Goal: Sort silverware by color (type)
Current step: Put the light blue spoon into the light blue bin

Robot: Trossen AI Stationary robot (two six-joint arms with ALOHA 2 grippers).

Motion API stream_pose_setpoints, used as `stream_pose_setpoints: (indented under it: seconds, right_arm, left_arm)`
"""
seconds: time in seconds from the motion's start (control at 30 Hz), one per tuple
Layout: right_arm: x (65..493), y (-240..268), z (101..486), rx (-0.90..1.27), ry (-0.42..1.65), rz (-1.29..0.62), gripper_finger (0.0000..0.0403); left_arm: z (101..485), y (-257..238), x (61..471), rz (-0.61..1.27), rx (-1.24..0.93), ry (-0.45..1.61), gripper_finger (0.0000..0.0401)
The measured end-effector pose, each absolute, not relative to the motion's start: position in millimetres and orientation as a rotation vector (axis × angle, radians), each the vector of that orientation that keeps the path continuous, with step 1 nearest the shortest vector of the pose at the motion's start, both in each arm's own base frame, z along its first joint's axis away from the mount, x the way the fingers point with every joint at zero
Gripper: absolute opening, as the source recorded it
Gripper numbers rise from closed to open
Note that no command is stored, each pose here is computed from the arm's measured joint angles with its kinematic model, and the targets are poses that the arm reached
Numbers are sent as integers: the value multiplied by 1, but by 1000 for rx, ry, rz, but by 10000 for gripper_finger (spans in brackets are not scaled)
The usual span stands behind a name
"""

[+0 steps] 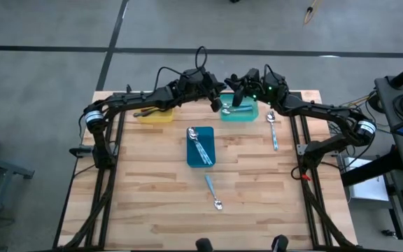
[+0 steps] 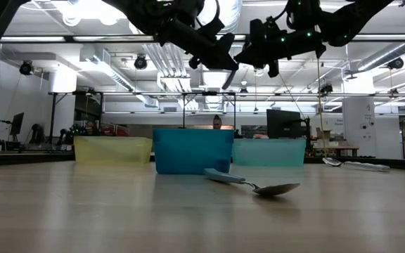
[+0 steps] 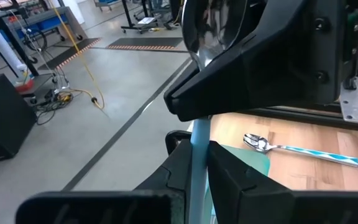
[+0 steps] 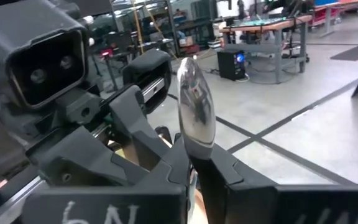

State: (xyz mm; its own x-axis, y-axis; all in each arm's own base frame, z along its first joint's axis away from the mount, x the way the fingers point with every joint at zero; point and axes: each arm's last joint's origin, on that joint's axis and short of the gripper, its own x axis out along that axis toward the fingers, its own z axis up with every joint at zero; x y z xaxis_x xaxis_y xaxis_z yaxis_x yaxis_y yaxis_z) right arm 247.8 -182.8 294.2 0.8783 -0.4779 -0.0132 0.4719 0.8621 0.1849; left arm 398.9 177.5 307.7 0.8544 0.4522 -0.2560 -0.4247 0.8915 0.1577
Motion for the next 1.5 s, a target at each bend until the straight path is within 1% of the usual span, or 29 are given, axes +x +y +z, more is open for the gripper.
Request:
stream_pose_setpoints:
  seconds: [0.23,0.37,0.47,0.53,0.63,0.73,0.83,0.9,1.03,1.2,1.5]
  right_arm:
    - [245,-181,292,161,25,-474,9]
    - [242,-183,292,151,120,-517,7]
    - [244,-182,302,143,166,-493,7]
    - [244,-181,305,138,250,-476,8]
    - [240,-179,308,108,445,-459,8]
    - [234,-172,313,76,611,-399,8]
    - [229,-168,313,65,710,-355,8]
    - [228,-168,313,70,727,-353,8]
    - [228,-167,313,72,730,-349,8]
    - [228,-167,310,84,731,-329,8]
    - [228,-167,310,86,730,-325,8]
  left_arm:
    - [304,176,398,412,85,324,29]
    - [310,174,396,349,86,302,53]
    - [311,173,396,341,102,308,78]
    - [311,174,395,337,110,312,95]
    - [319,172,392,267,128,286,116]
    - [323,173,388,140,132,255,129]
    - [323,178,384,-33,124,229,136]
    - [321,184,383,-94,124,202,137]
    - [307,197,391,-87,94,177,138]
    - [293,203,404,-163,109,82,138]
    - [276,211,417,-145,106,-3,138]
